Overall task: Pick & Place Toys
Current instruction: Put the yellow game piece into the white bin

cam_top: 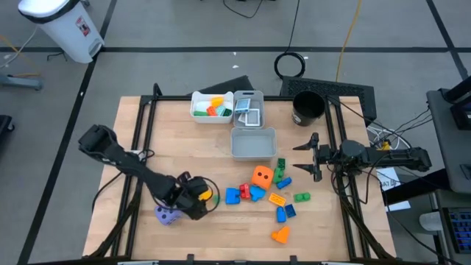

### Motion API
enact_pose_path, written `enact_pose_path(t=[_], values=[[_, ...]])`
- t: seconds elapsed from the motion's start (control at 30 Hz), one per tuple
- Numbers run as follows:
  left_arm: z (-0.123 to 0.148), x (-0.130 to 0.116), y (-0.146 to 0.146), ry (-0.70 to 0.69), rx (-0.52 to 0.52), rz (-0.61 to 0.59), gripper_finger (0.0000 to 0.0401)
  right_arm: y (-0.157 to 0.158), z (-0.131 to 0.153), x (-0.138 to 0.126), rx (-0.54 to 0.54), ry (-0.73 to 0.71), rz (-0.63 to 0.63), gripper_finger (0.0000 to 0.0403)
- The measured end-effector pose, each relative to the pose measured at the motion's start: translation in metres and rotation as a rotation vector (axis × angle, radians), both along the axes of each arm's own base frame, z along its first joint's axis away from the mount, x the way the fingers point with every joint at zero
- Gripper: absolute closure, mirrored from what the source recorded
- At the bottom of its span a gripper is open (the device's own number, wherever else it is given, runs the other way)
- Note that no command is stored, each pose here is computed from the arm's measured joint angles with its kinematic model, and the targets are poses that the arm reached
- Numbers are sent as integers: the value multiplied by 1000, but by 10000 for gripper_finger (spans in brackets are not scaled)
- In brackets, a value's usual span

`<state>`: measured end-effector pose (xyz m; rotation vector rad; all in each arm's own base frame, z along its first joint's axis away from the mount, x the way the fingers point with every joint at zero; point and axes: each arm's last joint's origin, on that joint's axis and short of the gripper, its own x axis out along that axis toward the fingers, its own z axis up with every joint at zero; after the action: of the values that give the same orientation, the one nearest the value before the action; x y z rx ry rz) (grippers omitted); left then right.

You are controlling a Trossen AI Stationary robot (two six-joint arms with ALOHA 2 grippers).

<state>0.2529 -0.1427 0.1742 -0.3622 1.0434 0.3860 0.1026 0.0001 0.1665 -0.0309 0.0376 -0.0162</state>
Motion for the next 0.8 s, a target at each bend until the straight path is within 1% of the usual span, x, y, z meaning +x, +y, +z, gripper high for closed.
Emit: enact_pose_path(t=[0.2, 0.53, 0.67, 0.73, 0.8], values=[[-19, 5, 0, 100, -48, -3, 139, 0, 0, 0, 0, 0, 0, 124], [-35, 22, 6, 76, -46, 9, 139, 0, 0, 0, 0, 0, 0, 124], [-37, 24, 12, 98, -80, 47, 140, 0, 0, 0, 0, 0, 0, 124], [-37, 25, 14, 106, -98, 50, 145, 0, 0, 0, 0, 0, 0, 124], [-37, 26, 15, 109, -102, 53, 159, 0, 0, 0, 0, 0, 0, 124]])
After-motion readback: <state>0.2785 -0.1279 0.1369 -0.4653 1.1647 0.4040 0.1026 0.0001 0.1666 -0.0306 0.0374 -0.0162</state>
